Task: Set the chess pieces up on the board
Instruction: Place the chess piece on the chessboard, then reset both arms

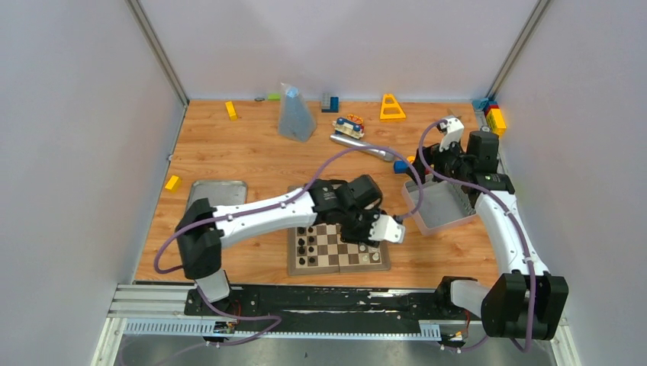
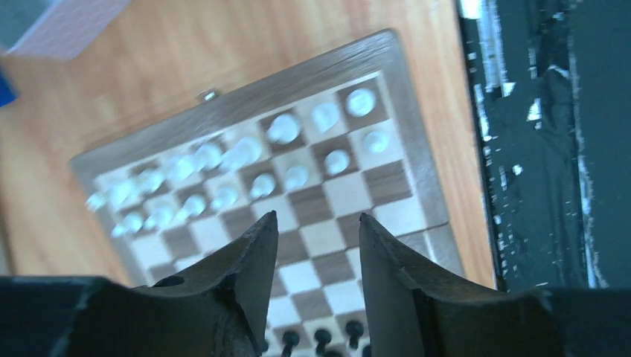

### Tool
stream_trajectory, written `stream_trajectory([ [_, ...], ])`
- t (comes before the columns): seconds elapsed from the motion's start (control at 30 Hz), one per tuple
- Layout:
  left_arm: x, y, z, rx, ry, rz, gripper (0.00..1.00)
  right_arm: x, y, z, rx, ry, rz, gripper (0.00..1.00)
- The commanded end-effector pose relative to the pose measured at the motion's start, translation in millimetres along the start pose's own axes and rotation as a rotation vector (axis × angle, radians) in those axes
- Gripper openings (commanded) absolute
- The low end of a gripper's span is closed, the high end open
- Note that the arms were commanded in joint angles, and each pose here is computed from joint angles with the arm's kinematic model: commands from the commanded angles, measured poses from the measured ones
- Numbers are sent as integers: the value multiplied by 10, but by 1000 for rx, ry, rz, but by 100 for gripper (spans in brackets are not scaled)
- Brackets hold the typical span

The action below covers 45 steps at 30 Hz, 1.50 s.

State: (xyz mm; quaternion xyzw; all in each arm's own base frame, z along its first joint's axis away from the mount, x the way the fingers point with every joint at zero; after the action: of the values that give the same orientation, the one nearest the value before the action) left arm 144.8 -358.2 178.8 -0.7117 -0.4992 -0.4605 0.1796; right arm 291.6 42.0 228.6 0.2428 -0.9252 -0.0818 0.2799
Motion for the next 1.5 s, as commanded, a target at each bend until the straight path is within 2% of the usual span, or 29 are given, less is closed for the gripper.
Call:
stream_trajectory([
  [0.0,631,295,157,84,-44,-271,55,109,-11,-284,23,-71,34,98],
  [0.07,889,394,303,141,-60,-391,65,139,-20,-349,21,-88,48,100],
  [0.17,1280,506,614,259,-86,-571,85,180,-65,-451,8,-113,99,100],
  [0.2,1520,523,715,292,-96,-652,89,188,-83,-481,2,-120,120,100],
  [0.23,1587,514,779,324,-105,-687,94,198,-110,-513,-5,-128,143,100],
  [0.3,1875,492,955,393,-104,-793,99,209,-157,-551,-26,-137,178,100],
  [0.4,2273,392,1207,484,-76,-944,100,224,-208,-559,-62,-144,205,100],
  [0.53,2606,201,1533,644,-34,-1142,100,249,-247,-476,-92,-138,218,100],
  [0.7,2894,-140,1870,791,43,-1370,100,299,-247,-332,-98,-130,234,100],
  [0.83,3027,-373,1966,845,50,-1461,100,374,-213,-270,-106,-148,254,100],
  [1.13,2886,-577,2223,987,3,-1552,100,349,-260,-116,-159,-123,294,100],
  [1.3,2896,-620,2330,983,-11,-1678,100,344,-288,5,-142,-106,312,100],
  [1.47,2767,-647,2387,982,-26,-1666,100,431,-173,9,-58,-138,253,100],
])
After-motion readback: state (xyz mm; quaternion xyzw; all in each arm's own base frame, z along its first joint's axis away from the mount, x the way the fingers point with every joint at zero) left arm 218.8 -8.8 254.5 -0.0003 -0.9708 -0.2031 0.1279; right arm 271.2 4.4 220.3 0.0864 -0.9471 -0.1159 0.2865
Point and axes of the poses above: each gripper's point midway between its finger pads, its own x axis back along the fingers, its own y axis along the line the jaws close on, z = x × y, the point moved 6 cm from there along x, back along the fingers, and after that the axes turned 9 degrees about -x, right-handed, at the moved point
